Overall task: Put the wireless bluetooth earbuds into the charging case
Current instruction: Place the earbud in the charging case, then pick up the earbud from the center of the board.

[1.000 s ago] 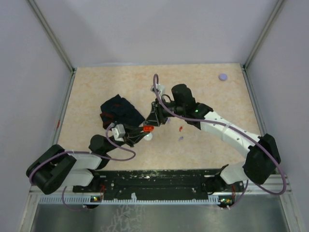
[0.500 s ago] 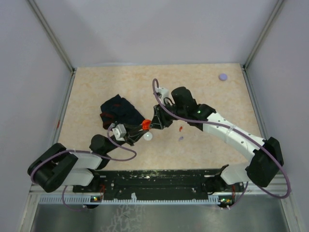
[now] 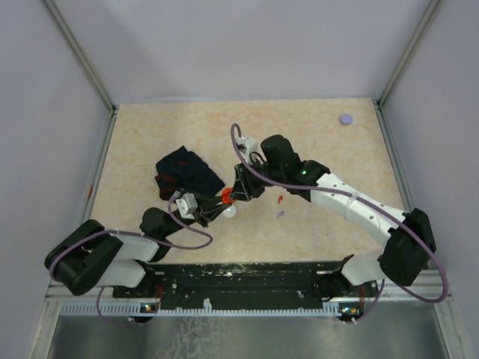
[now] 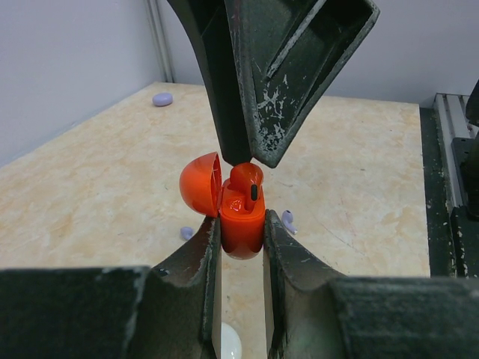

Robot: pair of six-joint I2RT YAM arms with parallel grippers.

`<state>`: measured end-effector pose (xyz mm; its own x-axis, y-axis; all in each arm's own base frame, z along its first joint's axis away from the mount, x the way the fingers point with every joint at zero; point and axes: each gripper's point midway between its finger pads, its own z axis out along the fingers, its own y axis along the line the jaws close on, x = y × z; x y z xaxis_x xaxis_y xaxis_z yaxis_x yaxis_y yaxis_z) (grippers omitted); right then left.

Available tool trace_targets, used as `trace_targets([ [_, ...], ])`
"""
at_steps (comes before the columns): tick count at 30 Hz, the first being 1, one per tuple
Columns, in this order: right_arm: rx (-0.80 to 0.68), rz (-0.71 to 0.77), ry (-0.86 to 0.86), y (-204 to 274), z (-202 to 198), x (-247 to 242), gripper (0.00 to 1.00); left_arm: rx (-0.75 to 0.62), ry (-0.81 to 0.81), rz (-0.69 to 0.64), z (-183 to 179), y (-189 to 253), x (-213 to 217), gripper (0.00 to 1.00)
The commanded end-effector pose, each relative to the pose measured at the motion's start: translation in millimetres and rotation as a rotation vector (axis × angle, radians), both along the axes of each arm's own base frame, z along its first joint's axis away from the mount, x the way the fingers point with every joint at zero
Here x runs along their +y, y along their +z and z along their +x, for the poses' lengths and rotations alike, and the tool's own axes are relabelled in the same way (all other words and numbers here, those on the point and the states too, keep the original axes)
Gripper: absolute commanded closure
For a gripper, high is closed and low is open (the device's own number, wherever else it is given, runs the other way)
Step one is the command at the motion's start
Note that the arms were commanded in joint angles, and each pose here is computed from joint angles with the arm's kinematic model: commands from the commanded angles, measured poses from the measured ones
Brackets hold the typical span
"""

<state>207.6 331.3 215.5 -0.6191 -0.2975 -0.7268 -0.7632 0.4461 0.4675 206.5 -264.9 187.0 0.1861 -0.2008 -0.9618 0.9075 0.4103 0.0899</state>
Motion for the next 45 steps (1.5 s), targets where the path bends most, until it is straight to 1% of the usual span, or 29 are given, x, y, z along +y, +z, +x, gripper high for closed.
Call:
trace_targets([
  [1, -0.085, 0.077, 0.053, 35, 2, 15, 0.68, -0.228, -0.040, -0.155, -14, 62, 4, 1.00],
  [8, -0.070, 0.087, 0.107, 34, -7, 20, 0.70, -0.230, -0.074, -0.151, -18, 62, 0, 1.00],
  [17, -0.064, 0.055, 0.160, 28, -16, 28, 0.71, -0.228, -0.113, -0.148, -23, 63, -3, 1.00],
  [20, -0.085, 0.056, 0.171, 33, -18, 27, 0.72, -0.225, -0.104, -0.147, -22, 62, -2, 1.00],
  [24, -0.160, 0.057, 0.146, 47, -15, 19, 0.72, -0.212, -0.067, -0.145, -19, 57, 3, 1.00],
  [28, -0.235, -0.027, 0.044, 46, 0, -2, 0.71, -0.178, 0.002, -0.150, -11, 51, 12, 1.00],
  [31, -0.245, -0.108, -0.050, 34, 15, -22, 0.71, -0.135, 0.053, -0.144, -4, 43, 19, 1.00],
  [36, -0.207, -0.232, -0.238, 1, 43, -65, 0.70, -0.072, 0.110, -0.124, 3, 31, 27, 1.00],
  [41, -0.139, -0.340, -0.377, -40, 62, -104, 0.70, -0.016, 0.166, -0.079, 12, 21, 33, 1.00],
  [45, -0.082, -0.414, -0.466, -72, 75, -124, 0.70, 0.024, 0.196, -0.044, 15, 15, 36, 1.00],
])
